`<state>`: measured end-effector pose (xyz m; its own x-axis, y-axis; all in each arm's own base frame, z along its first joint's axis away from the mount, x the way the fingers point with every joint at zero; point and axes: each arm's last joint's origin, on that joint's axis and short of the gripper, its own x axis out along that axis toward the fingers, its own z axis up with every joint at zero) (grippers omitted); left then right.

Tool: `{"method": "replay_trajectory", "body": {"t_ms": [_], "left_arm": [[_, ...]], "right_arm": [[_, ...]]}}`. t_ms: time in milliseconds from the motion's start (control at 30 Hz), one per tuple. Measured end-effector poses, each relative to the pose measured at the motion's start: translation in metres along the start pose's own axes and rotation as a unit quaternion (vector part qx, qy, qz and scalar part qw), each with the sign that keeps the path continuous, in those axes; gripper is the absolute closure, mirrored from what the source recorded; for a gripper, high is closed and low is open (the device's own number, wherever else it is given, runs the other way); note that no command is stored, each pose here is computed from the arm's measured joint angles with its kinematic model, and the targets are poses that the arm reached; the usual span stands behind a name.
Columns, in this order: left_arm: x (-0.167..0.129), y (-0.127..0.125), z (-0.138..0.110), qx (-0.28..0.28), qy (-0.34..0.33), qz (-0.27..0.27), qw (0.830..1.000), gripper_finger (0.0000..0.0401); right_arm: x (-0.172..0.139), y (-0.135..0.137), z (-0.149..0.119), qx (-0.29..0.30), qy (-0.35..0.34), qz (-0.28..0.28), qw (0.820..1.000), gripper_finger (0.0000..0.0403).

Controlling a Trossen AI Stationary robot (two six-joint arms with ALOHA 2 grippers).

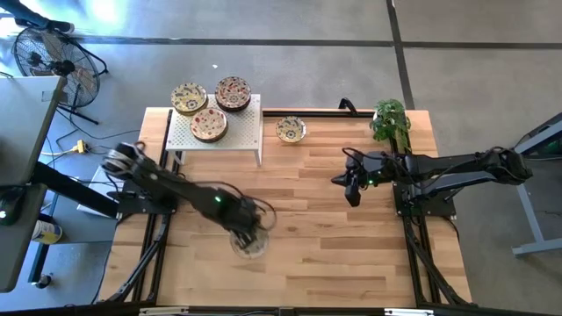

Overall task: Pick & Place Mini bowls
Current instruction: Stack the green patterned bowl on the stacked green patterned bowls on the shelf

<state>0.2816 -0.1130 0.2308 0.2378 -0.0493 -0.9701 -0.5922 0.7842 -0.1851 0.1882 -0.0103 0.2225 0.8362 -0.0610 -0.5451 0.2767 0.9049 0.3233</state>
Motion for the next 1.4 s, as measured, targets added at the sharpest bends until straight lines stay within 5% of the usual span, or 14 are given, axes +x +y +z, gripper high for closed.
{"method": "replay_trajectory", "body": {"t_ms": [367,800,933,1067,1400], "left_arm": [[0.004,0.111,-0.031,-0.175,-0.032,0.014,0.984,0.0395],[0.022,0.160,-0.045,-0.384,-0.062,0.011,0.921,0.0396],[0.020,0.161,-0.046,-0.395,-0.070,0.002,0.916,0.0394],[0.018,0.163,-0.049,-0.390,-0.058,0.002,0.919,0.0352],[-0.011,0.162,-0.051,-0.267,-0.033,0.007,0.963,0.0247]], "right_arm": [[0.000,-0.001,0.002,0.021,-0.016,-0.021,0.999,0.0403],[-0.001,-0.003,0.007,0.063,-0.067,-0.069,0.993,0.0403],[0.000,-0.003,0.009,0.076,-0.082,-0.087,0.990,0.0402],[0.001,-0.003,0.010,0.076,-0.090,-0.092,0.989,0.0403],[0.005,-0.004,0.011,0.078,-0.099,-0.099,0.987,0.0403]]}}
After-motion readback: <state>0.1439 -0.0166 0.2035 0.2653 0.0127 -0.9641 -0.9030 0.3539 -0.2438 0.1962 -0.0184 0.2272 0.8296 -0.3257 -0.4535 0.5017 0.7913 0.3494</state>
